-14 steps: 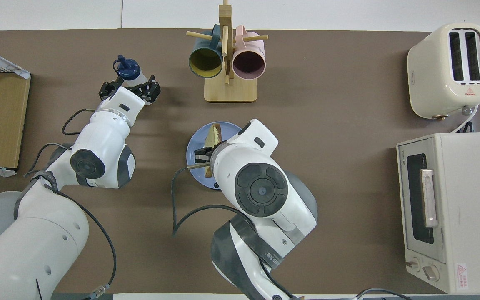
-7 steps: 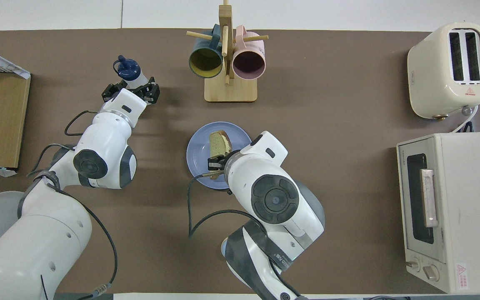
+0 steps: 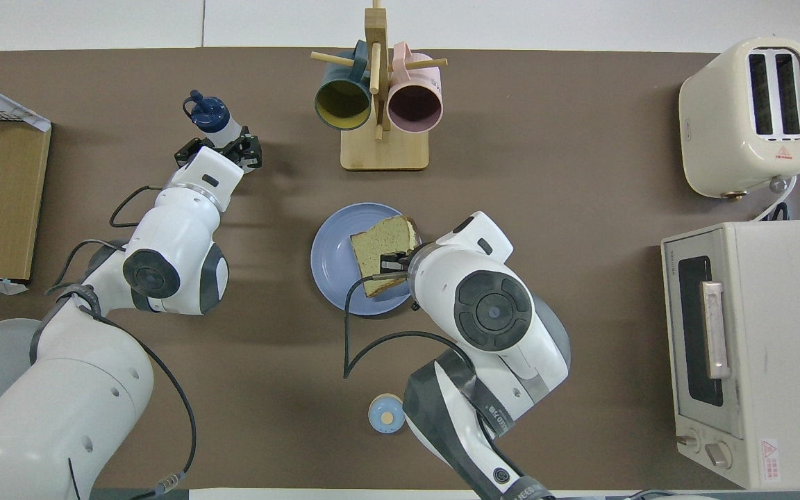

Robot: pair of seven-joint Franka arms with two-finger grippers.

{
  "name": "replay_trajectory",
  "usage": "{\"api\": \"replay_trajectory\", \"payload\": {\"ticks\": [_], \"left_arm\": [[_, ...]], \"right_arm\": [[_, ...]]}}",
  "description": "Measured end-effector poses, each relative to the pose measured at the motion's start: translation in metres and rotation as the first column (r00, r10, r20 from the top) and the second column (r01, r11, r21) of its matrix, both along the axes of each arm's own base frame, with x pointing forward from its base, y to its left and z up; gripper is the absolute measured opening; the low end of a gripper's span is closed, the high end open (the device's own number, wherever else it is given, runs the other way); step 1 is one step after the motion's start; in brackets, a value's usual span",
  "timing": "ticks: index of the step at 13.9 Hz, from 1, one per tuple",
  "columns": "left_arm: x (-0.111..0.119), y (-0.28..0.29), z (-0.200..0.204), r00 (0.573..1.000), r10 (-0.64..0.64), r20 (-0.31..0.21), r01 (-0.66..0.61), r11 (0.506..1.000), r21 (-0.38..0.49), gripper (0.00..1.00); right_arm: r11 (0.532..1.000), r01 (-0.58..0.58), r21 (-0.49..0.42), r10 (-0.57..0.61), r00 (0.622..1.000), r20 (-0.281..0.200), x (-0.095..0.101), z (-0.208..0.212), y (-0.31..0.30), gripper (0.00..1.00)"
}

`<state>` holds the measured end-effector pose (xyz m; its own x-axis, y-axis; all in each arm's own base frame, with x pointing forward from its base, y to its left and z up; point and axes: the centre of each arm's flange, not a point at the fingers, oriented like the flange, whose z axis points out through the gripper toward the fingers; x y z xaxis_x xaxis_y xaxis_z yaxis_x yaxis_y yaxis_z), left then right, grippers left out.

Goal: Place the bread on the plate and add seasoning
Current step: 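Lower the bread onto the blue plate and open the right gripper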

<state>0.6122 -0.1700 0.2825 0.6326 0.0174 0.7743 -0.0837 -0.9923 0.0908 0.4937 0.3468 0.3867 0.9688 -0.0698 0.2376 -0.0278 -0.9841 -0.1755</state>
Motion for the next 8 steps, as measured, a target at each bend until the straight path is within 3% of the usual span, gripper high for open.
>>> {"api": "replay_trajectory", "payload": {"ticks": [5, 8], "left_arm": [[0.006, 0.009, 0.021, 0.999, 0.021, 0.029, -0.021, 1.0, -0.017, 0.44], [0.01, 0.013, 0.043, 0.999, 0.03, -0.011, -0.03, 0.999, -0.023, 0.44]], "right_arm": [[0.999, 0.036, -0.01, -0.036, 0.999, -0.013, 0.01, -0.003, -0.019, 0.06], [0.999, 0.048, -0.015, -0.049, 0.999, -0.021, 0.013, -0.006, -0.026, 0.06]]}}
